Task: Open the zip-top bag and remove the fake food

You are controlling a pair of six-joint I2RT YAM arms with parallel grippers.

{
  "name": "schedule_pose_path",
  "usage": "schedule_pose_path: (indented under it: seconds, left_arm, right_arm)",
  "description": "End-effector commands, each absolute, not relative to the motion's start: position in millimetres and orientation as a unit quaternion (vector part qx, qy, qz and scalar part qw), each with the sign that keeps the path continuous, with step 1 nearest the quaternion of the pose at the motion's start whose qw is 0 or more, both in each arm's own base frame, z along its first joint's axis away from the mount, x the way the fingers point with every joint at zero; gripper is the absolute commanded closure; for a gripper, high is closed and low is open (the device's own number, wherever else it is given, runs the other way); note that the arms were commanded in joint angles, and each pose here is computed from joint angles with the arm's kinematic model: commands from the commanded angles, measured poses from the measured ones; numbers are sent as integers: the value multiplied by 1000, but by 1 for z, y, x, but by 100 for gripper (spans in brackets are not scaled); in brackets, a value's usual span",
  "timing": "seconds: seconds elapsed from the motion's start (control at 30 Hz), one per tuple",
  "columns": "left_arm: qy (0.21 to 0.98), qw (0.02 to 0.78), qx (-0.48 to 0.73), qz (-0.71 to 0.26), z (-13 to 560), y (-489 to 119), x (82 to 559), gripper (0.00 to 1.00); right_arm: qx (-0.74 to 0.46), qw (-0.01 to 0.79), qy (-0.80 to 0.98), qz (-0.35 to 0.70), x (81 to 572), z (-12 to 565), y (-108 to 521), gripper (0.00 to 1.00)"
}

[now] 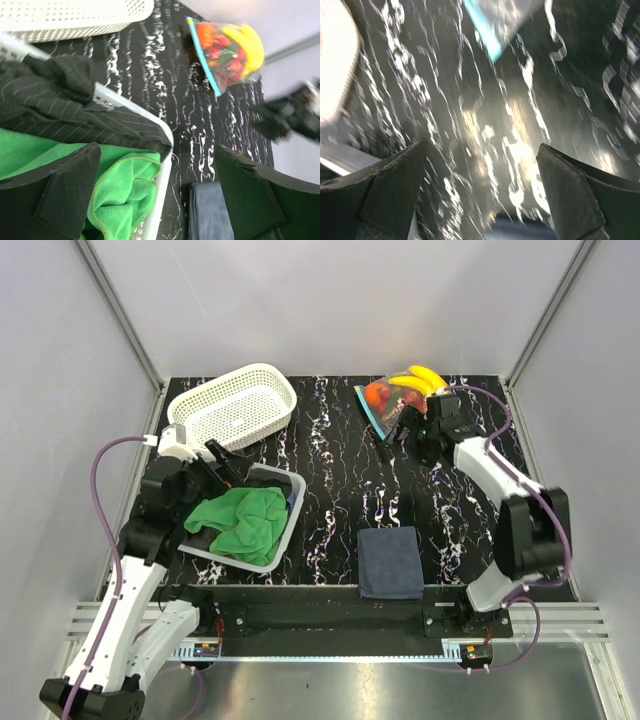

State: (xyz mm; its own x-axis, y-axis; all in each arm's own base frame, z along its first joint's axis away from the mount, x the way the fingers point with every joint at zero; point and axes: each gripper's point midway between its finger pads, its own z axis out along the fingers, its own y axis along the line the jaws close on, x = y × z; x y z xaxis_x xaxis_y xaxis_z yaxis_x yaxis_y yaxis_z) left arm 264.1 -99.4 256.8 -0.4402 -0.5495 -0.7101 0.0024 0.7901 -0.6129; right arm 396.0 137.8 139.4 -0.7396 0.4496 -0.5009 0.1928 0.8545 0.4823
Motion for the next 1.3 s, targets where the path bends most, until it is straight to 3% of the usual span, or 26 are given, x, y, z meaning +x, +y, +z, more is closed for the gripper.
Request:
schedule_pose_path:
  seconds: [0.0,0.1,0.3,0.53,0.63,0.67,0.77,0.8,0.83,0.87,1.1,1.27]
  left_arm:
    - [761,571,-41,-306,313,-115,248,1]
    - [763,560,-10,-322,313,-123,237,1]
    - [756,554,10,-349,314,-134,228,1]
    - [750,552,7,-365,317,-139,228,1]
    - [748,536,25,-391,322,-151,225,1]
    - [749,530,34,-397,323,-156,225,1]
    - [761,495,35,-419,325,-168,225,2]
    - [761,486,34,-428,328,-171,224,4]
    - [765,471,25,-438,327,-175,224,4]
    - [770,458,20,-443,325,-179,227,5]
    - [789,405,6,-462,312,-221,241,4]
    - [777,366,7,-512,318,-267,270,9]
  right_arm:
    - [213,316,855,352,465,147,146,0]
    - [231,314,815,428,496,142,156,0]
    - [280,301,794,447,524,110,159,0]
    - [287,341,772,453,538,93,155,19]
    - [294,342,771,450,536,84,152,32]
    - [291,342,772,450,537,84,152,45]
    - [285,340,772,456,535,79,155,68]
    - [286,337,772,457,534,76,156,86]
    - [283,335,770,463,533,77,157,97]
    - [289,325,768,470,531,78,159,100]
    - [298,304,754,499,491,154,174,100]
    - [307,257,766,502,448,158,177,100]
